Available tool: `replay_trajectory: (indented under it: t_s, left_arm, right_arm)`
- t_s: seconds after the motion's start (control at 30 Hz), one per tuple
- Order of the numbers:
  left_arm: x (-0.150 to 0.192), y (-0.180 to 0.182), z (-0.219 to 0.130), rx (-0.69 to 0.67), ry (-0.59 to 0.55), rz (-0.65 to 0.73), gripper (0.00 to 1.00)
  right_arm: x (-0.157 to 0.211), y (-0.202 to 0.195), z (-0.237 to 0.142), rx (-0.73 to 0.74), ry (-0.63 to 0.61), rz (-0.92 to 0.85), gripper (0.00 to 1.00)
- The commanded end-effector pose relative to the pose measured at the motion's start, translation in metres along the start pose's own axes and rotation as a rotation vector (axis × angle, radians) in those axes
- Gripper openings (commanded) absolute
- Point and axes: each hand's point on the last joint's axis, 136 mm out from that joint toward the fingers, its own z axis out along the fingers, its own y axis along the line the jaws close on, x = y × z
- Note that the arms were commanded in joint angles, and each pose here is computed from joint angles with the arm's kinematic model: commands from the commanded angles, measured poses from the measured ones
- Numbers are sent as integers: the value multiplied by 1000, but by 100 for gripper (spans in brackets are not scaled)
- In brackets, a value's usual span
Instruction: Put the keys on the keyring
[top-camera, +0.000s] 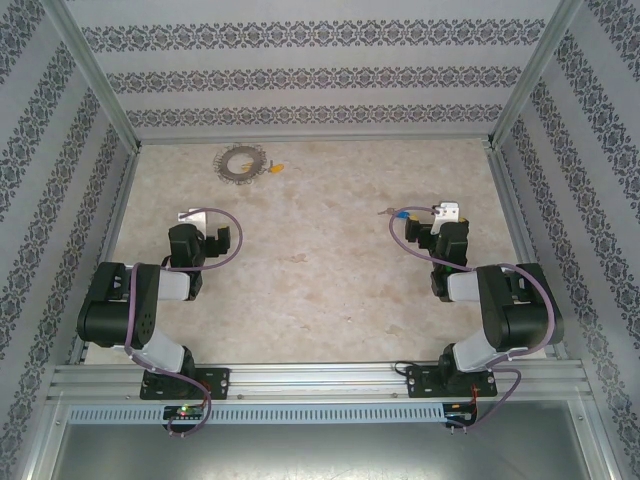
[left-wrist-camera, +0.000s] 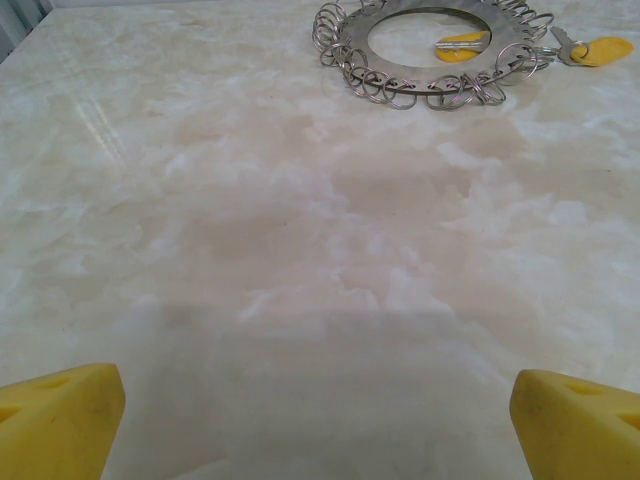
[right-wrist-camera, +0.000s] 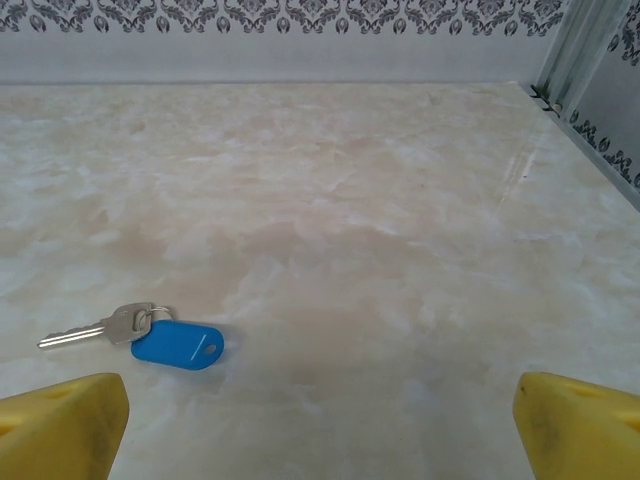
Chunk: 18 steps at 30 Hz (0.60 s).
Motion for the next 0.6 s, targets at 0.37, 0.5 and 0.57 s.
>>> replay_trajectory:
  t_s: [0.37, 0.5, 0.57]
  left_arm:
    - [-17, -3, -1, 3, -58, -15, 99]
    - [-33, -6, -9, -3, -50, 14, 100]
    - [-50, 0, -22, -91, 25, -19, 99]
  right_arm:
    - [-13, 0, 0, -40, -34, 38, 98]
    - [-23, -10, -5, 7, -43, 59, 98]
    - [-37, -16, -16, 44, -50, 72, 98]
